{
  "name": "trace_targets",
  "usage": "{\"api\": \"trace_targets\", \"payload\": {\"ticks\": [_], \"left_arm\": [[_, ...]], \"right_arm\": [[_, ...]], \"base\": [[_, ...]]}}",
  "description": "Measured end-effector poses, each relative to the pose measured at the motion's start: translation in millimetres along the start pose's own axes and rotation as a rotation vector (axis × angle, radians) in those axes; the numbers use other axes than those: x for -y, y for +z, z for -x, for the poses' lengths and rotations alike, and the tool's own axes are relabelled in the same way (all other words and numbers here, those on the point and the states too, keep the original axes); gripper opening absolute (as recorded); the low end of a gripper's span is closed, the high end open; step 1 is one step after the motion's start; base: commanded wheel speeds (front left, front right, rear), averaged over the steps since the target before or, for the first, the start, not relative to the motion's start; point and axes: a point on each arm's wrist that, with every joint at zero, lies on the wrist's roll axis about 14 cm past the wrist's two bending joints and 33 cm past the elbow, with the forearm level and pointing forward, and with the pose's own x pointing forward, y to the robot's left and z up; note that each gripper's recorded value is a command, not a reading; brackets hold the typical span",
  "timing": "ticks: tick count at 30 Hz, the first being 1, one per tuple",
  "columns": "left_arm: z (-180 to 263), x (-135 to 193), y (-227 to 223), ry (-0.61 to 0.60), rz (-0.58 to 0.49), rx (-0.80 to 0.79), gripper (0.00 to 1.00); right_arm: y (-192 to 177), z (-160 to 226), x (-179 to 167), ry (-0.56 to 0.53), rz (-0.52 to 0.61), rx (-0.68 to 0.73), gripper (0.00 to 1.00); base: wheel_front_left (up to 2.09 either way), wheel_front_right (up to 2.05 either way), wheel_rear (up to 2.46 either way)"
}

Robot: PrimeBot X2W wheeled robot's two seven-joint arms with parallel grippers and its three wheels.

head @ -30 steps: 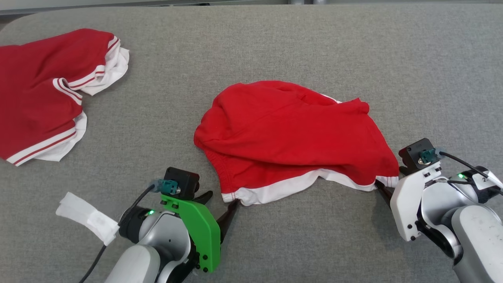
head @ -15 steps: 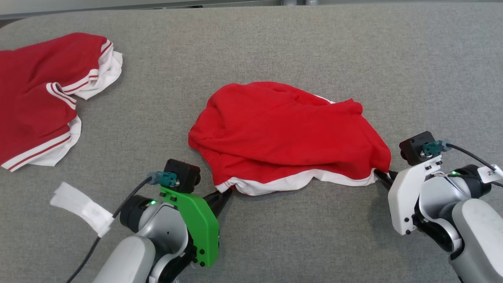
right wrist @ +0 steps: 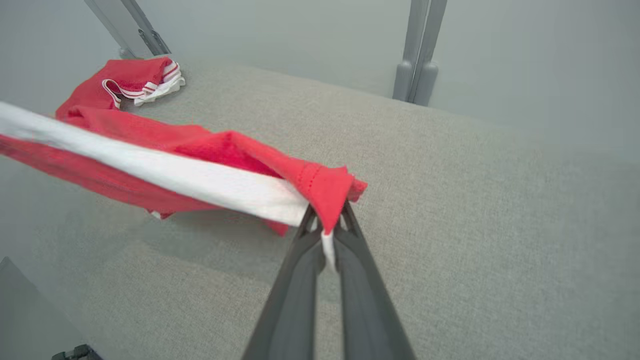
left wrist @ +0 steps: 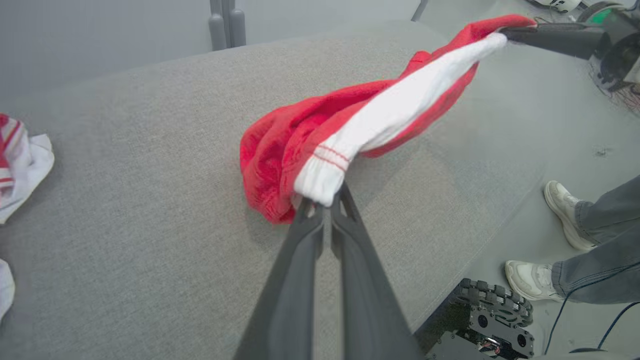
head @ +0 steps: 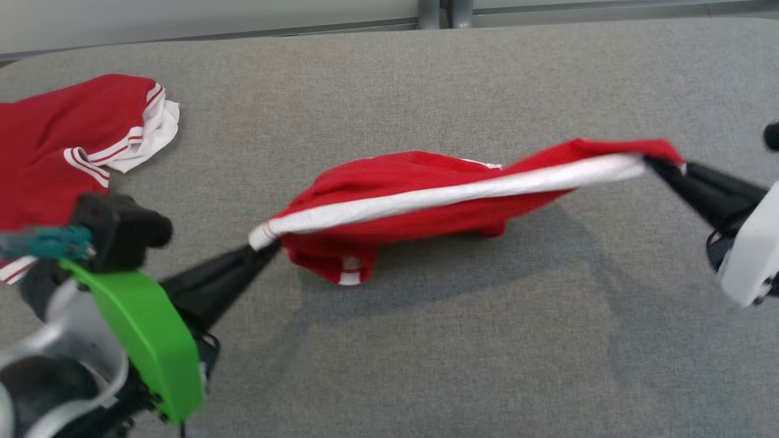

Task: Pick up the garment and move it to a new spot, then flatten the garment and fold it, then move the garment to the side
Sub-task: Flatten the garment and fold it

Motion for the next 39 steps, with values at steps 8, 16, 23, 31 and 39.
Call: {"api": "trace_targets", "payload": {"ticks": [8,16,23,31,39], "left_arm": [[-13,-75,89,0.127,-0.090,0.034,0.00],[-68,-149,177,0.265,-0.200,0.144,0.00],[-132,-189,223,0.301,-0.305,0.411,0.00],[-166,-232,162,0.305,-0.356,0.448,0.00],[-152,-241,62,0.278,-0.238,0.352,0.00]], "right_arm": [[111,-25,32,-0.065,0.127,0.215,0.00],[205,-119,40,-0.128,0.200,0.396,0.00],[259,-196,56,-0.253,0.210,0.674,0.00],[194,-274,47,-0.187,0.186,0.653,0.00],[90,-283,40,-0.126,0.115,0.504,0.00]], "base": [[0.00,0.00,0.00],[0.00,0.00,0.00],[0.00,0.00,0.00],[0.00,0.00,0.00],[0.00,0.00,0.00]]}}
